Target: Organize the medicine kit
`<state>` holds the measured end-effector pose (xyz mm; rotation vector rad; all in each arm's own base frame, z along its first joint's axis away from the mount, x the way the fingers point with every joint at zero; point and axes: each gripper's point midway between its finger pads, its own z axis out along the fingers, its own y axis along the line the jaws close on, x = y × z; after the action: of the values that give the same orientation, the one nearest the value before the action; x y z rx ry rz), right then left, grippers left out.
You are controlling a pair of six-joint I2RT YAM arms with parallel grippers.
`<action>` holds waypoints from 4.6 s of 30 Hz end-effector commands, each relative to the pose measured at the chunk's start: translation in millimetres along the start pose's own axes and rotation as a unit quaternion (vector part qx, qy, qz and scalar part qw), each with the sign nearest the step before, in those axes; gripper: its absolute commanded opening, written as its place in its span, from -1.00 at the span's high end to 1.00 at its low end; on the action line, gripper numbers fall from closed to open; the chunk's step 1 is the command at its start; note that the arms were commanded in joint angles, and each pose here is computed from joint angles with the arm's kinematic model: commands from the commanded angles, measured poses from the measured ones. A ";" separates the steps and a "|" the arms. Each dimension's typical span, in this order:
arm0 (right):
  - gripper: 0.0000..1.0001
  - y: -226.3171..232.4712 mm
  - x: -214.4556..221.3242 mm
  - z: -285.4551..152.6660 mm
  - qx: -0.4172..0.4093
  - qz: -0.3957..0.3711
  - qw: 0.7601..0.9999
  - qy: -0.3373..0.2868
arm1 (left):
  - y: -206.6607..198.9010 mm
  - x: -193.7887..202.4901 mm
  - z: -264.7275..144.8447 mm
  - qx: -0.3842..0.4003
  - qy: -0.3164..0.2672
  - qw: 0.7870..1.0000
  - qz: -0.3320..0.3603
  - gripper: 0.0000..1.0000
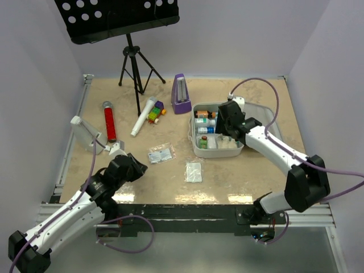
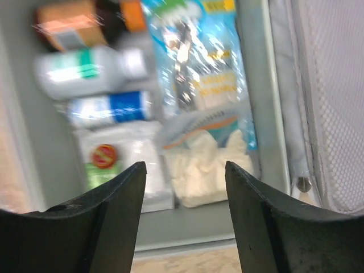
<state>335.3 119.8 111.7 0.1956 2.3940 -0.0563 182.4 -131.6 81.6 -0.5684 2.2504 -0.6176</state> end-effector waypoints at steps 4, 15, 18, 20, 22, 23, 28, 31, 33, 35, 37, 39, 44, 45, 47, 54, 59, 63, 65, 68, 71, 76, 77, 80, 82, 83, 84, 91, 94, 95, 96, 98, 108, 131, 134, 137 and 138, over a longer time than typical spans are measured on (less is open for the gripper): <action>-0.22 114.1 -60.0 -100.9 -0.171 -0.010 0.978 -0.118 | -4.9 -10.9 -3.0 0.006 -0.021 1.000 -0.004 0.46; -0.14 273.0 70.5 -80.7 -0.244 -0.168 0.954 -0.053 | -2.2 -34.3 -23.1 0.002 -0.072 0.997 -0.032 0.46; -0.14 288.5 82.7 -62.1 -0.234 -0.176 0.955 -0.047 | -3.8 -33.9 -24.4 0.009 -0.072 0.997 -0.037 0.46; -0.14 294.7 89.3 -50.6 -0.226 -0.181 0.956 -0.043 | -2.4 -32.3 -23.1 0.006 -0.069 0.997 -0.035 0.46; -0.14 298.3 95.2 -40.3 -0.215 -0.188 0.958 -0.037 | -2.5 -32.7 -22.7 0.004 -0.069 0.997 -0.033 0.46; -0.14 298.4 100.2 -34.4 -0.209 -0.193 0.958 -0.032 | -2.7 -32.8 -22.5 0.004 -0.069 0.997 -0.032 0.46; -0.14 293.1 115.9 -17.2 -0.188 -0.202 0.961 -0.019 | -1.5 -32.4 -21.4 0.000 -0.068 0.997 -0.029 0.46; -0.10 287.7 132.5 -5.8 -0.177 -0.214 0.961 0.002 | -1.4 -32.8 -21.3 0.002 -0.070 0.997 -0.028 0.46; -0.01 282.0 146.1 0.7 -0.174 -0.219 0.960 0.019 | -2.9 -34.2 -21.7 0.004 -0.072 0.997 -0.028 0.46; 0.15 277.4 158.0 4.4 -0.178 -0.219 0.959 0.035 | -2.7 -33.6 -21.3 0.003 -0.071 0.997 -0.026 0.46; 0.30 275.0 169.3 4.9 -0.187 -0.216 0.957 0.050 | -2.4 -33.7 -21.0 0.002 -0.072 0.997 -0.026 0.46; 0.48 273.2 179.0 5.8 -0.195 -0.209 0.956 0.064 | -2.7 -34.0 -21.2 0.003 -0.072 0.997 -0.025 0.46; 0.85 266.8 181.7 2.4 -0.200 -0.193 0.958 0.069 | -2.7 -32.6 -20.6 0.004 -0.069 0.997 -0.023 0.46; 0.91 264.6 179.4 0.8 -0.197 -0.191 0.959 0.066 | -3.4 -33.4 -20.8 0.004 -0.070 0.997 -0.023 0.46; 1.00 265.5 166.0 -9.4 -0.199 -0.180 0.962 0.052 | -2.9 -33.1 -20.5 0.003 -0.070 0.997 -0.022 0.46; 1.00 260.5 85.8 -71.5 -0.215 -0.116 0.969 -0.027 | -2.7 -32.1 -19.8 0.003 -0.068 0.997 -0.022 0.46; 1.00 245.7 32.7 -105.9 -0.211 -0.076 0.972 -0.067 | -4.1 -30.2 -18.4 0.007 -0.064 0.998 -0.023 0.46; 1.00 206.5 -0.5 -115.1 -0.177 -0.039 0.979 -0.097 | -8.1 -30.3 -18.1 0.016 -0.063 0.997 -0.027 0.46; 1.00 172.5 -15.5 -106.0 -0.149 -0.008 0.983 -0.109 | -11.4 -30.7 -17.3 0.021 -0.063 0.997 -0.028 0.46; 1.00 114.7 -34.9 -85.7 -0.119 0.050 0.985 -0.113 | -15.5 -31.1 -16.3 0.024 -0.060 0.998 -0.023 0.46; 1.00 77.6 -47.6 -83.9 -0.109 0.088 0.981 -0.134 | -17.5 -31.1 -14.9 0.023 -0.056 0.998 -0.019 0.46; 1.00 55.0 -40.1 -70.1 -0.072 0.045 0.989 -0.125 | -18.3 -22.7 -9.5 0.031 -0.042 0.998 -0.021 0.46; 1.00 53.2 -38.7 -67.8 -0.069 0.029 0.989 -0.125 | -18.7 -21.4 -8.9 0.034 -0.040 0.998 -0.021 0.47; 1.00 48.3 -34.0 -61.5 -0.062 -0.015 0.989 -0.132 | -18.3 -18.1 -7.7 0.035 -0.034 0.999 -0.019 0.47; 1.00 42.9 -29.4 -54.2 -0.048 -0.052 0.989 -0.132 | -17.7 -18.2 -7.4 0.034 -0.034 0.999 -0.017 0.47; 1.00 42.9 -28.3 -49.7 -0.052 -0.062 0.988 -0.131 | -17.6 -17.8 -7.3 0.034 -0.033 0.999 -0.016 0.48; 1.00 48.0 -27.9 -48.4 -0.074 -0.080 0.986 -0.123 | -17.5 -18.0 -7.0 0.034 -0.034 0.999 -0.015 0.48; 1.00 61.0 -35.0 -42.7 -0.097 -0.140 0.977 -0.124 | -18.2 -17.7 -5.0 0.031 -0.031 0.999 -0.004 0.48; 1.00 62.2 -25.5 -34.4 -0.096 -0.158 0.977 -0.104 | -17.7 -15.3 -3.2 0.032 -0.027 0.999 -0.003 0.49; 1.00 61.8 -21.7 -30.6 -0.092 -0.163 0.978 -0.096 | -19.2 -15.1 -3.4 0.035 -0.026 0.999 -0.003 0.48; 1.00 62.7 -17.8 -27.8 -0.092 -0.170 0.977 -0.087 | -19.3 -14.7 -2.7 0.036 -0.026 0.999 -0.004 0.48; 1.00 68.9 -19.0 -32.3 -0.112 -0.167 0.975 -0.089 | -19.9 -12.1 -0.8 0.039 -0.022 0.999 -0.002 0.48; 1.00 95.2 -65.6 -146.4 -0.299 -0.107 0.930 -0.186 | -126.2 -36.0 -26.5 0.257 -0.038 0.964 0.049 0.13; 1.00 176.0 -19.2 -210.5 -0.456 -0.097 0.871 -0.154 | -232.2 -78.1 -52.4 0.398 -0.093 0.900 0.149 -0.93; 1.00 175.5 -19.8 -212.7 -0.459 -0.099 0.869 -0.155 | -221.7 -72.8 -45.9 0.383 -0.091 0.906 0.156 -0.75; 1.00 174.9 -19.5 -213.3 -0.460 -0.099 0.868 -0.157 | -215.3 -73.3 -43.1 0.373 -0.095 0.910 0.155 -0.49; 1.00 174.7 -19.0 -213.1 -0.460 -0.098 0.869 -0.156 | -215.4 -74.0 -44.2 0.374 -0.097 0.909 0.155 -0.40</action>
<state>239.1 305.9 261.0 -0.4800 1.9430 0.8083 239.4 -256.2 263.6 0.1002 1.7251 -1.1613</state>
